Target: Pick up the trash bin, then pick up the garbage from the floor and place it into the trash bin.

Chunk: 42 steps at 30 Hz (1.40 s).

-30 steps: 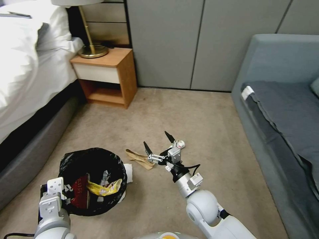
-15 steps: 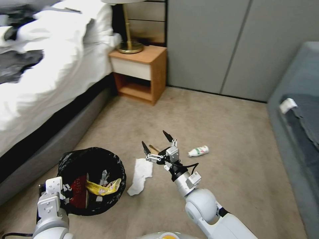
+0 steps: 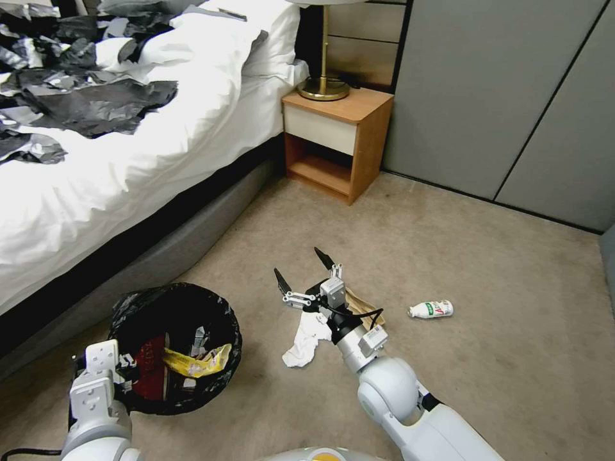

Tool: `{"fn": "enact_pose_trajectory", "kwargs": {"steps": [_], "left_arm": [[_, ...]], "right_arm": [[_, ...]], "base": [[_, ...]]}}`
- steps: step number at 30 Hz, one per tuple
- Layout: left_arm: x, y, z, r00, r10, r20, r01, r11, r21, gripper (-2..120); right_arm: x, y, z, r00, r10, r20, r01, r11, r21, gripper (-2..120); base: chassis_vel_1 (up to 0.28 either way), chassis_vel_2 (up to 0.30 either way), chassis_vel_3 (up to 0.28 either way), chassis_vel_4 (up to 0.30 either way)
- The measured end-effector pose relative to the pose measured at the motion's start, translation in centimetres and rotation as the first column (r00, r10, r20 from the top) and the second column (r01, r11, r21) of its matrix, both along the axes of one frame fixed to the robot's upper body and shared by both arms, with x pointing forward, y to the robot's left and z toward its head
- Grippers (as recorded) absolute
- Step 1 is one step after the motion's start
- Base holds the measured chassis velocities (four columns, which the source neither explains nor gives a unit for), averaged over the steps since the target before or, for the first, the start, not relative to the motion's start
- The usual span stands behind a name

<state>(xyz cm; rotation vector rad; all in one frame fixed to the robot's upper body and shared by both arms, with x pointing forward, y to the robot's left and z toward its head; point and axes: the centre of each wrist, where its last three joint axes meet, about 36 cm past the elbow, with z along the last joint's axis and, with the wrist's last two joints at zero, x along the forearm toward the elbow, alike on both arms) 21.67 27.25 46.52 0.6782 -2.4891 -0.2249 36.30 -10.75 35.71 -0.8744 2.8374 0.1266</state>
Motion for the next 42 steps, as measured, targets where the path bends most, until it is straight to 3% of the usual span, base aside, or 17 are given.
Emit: {"fn": "enact_pose_trajectory", "kwargs": {"steps": [4, 6, 10, 12, 14, 16, 17, 20, 28, 33, 36, 42], "left_arm": [[0.0, 0.0, -0.1, 1.000, 0.000, 0.000, 0.000, 1.000, 0.001, 1], [0.0, -0.1, -0.1, 1.000, 0.000, -0.001, 0.000, 1.000, 0.001, 1], [0.0, -0.1, -0.1, 1.000, 0.000, -0.002, 0.000, 1.000, 0.001, 1], [0.0, -0.1, -0.2, 1.000, 0.000, -0.004, 0.000, 1.000, 0.002, 1], [0.0, -0.1, -0.2, 1.000, -0.001, -0.005, 0.001, 1.000, 0.002, 1], [0.0, 0.0, -0.3, 1.000, -0.001, -0.007, 0.001, 1.000, 0.004, 1], [0.0, 0.0, -0.3, 1.000, -0.001, -0.007, 0.001, 1.000, 0.004, 1], [0.1, 0.0, -0.3, 1.000, -0.002, -0.008, 0.002, 1.000, 0.004, 1], [0.3, -0.2, -0.8, 1.000, -0.005, -0.013, 0.005, 1.000, 0.000, 1], [0.3, -0.1, -1.0, 1.000, -0.005, -0.018, 0.005, 1.000, 0.002, 1], [0.3, -0.1, -1.1, 1.000, -0.007, -0.020, 0.007, 1.000, 0.005, 1], [0.2, -0.1, -1.1, 1.000, -0.008, -0.023, 0.009, 1.000, 0.006, 1]], "right_arm": [[1.5, 0.1, 1.0, 0.998, -0.032, -0.052, 0.030, 0.999, -0.039, 100], [2.7, 0.6, 1.4, 0.987, -0.061, -0.150, 0.049, 0.995, -0.084, 100], [3.4, 1.2, 1.3, 0.966, -0.080, -0.247, 0.050, 0.991, -0.125, 100], [4.6, 1.6, 0.0, 0.921, -0.101, -0.376, 0.028, 0.980, -0.195, 100], [5.0, 1.6, -0.7, 0.903, -0.104, -0.418, 0.010, 0.975, -0.221, 100], [5.7, 1.8, -3.2, 0.845, -0.119, -0.521, -0.032, 0.962, -0.271, 100], [5.7, 1.8, -3.2, 0.845, -0.119, -0.521, -0.032, 0.962, -0.271, 100], [5.9, 2.0, -5.6, 0.798, -0.133, -0.588, -0.067, 0.950, -0.306, 100], [5.9, 2.1, -11.2, 0.722, -0.180, -0.668, -0.125, 0.916, -0.381, 100], [5.7, 1.8, -13.3, 0.701, -0.196, -0.686, -0.138, 0.906, -0.399, 100], [5.4, 0.9, -16.5, 0.679, -0.217, -0.701, -0.153, 0.892, -0.425, 100], [5.3, 0.3, -19.1, 0.693, -0.213, -0.689, -0.172, 0.879, -0.445, 100]], "base": [[0.000, 0.000, 0.000, 0.000], [0.000, 0.000, 0.000, 0.000], [0.000, 0.000, 0.000, 0.000], [0.000, 0.000, 0.000, 0.000], [0.000, 0.000, 0.000, 0.000], [0.000, 0.000, 0.000, 0.000], [0.000, 0.000, 0.000, 0.000], [0.000, 0.000, 0.000, 0.000], [0.000, 0.000, 0.000, 0.000], [0.000, 0.000, 0.000, 0.000], [0.000, 0.000, 0.000, 0.000], [0.000, 0.000, 0.000, 0.000]]}}
